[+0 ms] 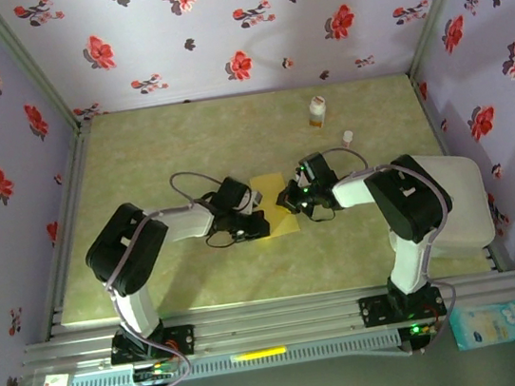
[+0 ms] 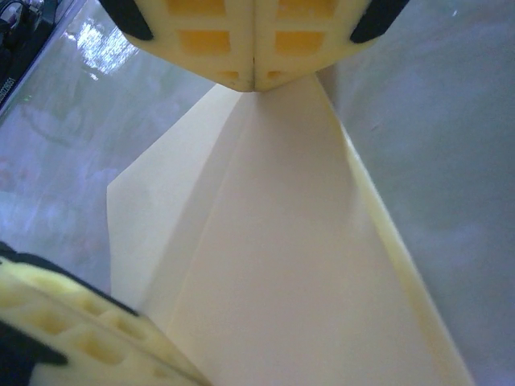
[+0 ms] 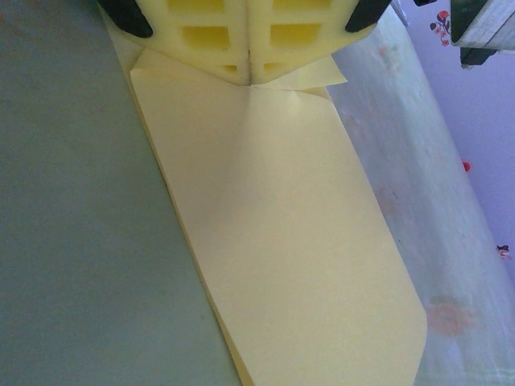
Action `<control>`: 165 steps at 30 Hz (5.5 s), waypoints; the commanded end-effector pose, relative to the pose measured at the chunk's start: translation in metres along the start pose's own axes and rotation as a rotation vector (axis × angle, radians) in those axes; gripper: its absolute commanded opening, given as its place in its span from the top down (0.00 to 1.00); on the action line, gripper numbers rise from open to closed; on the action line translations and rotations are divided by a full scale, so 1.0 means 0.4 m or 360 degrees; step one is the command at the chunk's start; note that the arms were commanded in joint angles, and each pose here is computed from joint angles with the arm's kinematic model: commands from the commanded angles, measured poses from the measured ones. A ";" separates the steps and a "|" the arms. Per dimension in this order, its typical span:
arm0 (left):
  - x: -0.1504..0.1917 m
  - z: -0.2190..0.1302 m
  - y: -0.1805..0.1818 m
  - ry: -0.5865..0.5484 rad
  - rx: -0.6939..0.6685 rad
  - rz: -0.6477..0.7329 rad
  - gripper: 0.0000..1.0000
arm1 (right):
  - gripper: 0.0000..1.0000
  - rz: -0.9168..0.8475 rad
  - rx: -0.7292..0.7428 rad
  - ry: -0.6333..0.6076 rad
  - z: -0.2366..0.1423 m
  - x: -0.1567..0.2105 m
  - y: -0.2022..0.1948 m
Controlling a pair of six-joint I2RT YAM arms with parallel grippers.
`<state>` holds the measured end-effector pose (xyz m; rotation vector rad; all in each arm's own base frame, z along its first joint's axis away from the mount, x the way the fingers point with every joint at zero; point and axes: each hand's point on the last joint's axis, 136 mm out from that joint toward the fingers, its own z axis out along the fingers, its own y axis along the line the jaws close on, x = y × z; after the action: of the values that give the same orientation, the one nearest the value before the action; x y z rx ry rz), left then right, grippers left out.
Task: Fold a paper plane with a square sheet of paper (pick it up from the middle)
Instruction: Fold the triangle a second time at the center of the table.
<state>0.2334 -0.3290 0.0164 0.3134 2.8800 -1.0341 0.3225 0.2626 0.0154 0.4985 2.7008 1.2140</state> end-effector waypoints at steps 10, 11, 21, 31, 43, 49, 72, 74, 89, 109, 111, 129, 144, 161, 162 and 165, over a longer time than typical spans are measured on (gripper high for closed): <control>0.008 -0.084 -0.053 -0.0031 0.0019 0.0067 1.00 | 1.00 0.0140 0.0326 0.0024 0.009 0.034 -0.150; -0.006 -0.090 -0.069 -0.0048 0.0057 0.0069 1.00 | 1.00 0.0139 0.0325 0.0026 0.010 0.035 -0.149; -0.099 -0.038 -0.085 -0.0049 0.0055 0.0060 1.00 | 1.00 0.0138 0.0320 0.0017 0.009 0.031 -0.146; -0.042 0.021 0.042 0.0072 -0.0170 -0.0021 1.00 | 1.00 0.0127 0.0259 0.0035 0.011 0.030 -0.119; 0.003 0.027 0.088 0.0104 -0.0229 -0.0102 1.00 | 0.99 -0.0106 0.0135 0.0002 -0.069 0.024 0.027; -0.005 0.026 0.085 0.0092 -0.0232 -0.0102 1.00 | 1.00 -0.0076 0.0030 0.0153 -0.002 0.086 0.024; 0.008 0.030 0.096 0.0109 -0.0244 -0.0097 1.00 | 1.00 0.0109 0.0110 -0.0142 -0.034 -0.078 -0.088; 0.007 0.028 0.094 0.0105 -0.0240 -0.0096 1.00 | 1.00 0.0133 0.0116 -0.0186 -0.044 -0.100 -0.098; 0.001 0.021 0.085 0.0078 -0.0219 -0.0086 1.00 | 1.00 -0.0060 -0.0140 -0.0006 -0.058 -0.029 0.048; -0.125 -0.056 -0.100 -0.0144 0.0097 -0.0050 1.00 | 1.00 0.0036 0.0246 0.0015 -0.022 0.014 -0.130; -0.134 -0.054 -0.113 -0.0135 0.0121 -0.0077 1.00 | 1.00 0.0032 0.0243 0.0011 -0.024 0.012 -0.126; -0.147 0.033 -0.108 -0.0042 0.0112 -0.0095 1.00 | 1.00 0.0056 0.0219 0.0009 -0.017 0.013 -0.125; -0.032 0.063 0.023 0.0099 -0.0136 -0.0147 0.99 | 1.00 0.0084 0.0286 0.0024 -0.015 0.020 -0.153; 0.096 0.006 0.096 0.0215 -0.0256 -0.0133 0.98 | 1.00 0.0071 0.0310 0.0008 -0.023 0.018 -0.155; 0.102 0.004 0.098 0.0219 -0.0257 -0.0128 0.98 | 1.00 0.0070 0.0317 0.0009 -0.023 0.018 -0.157; 0.118 -0.004 0.101 0.0227 -0.0255 -0.0109 0.97 | 1.00 0.0071 0.0340 0.0012 -0.024 0.017 -0.163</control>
<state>0.2345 -0.3275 0.0154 0.2832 2.9056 -1.0074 0.3174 0.2490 0.0152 0.4570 2.7191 1.1975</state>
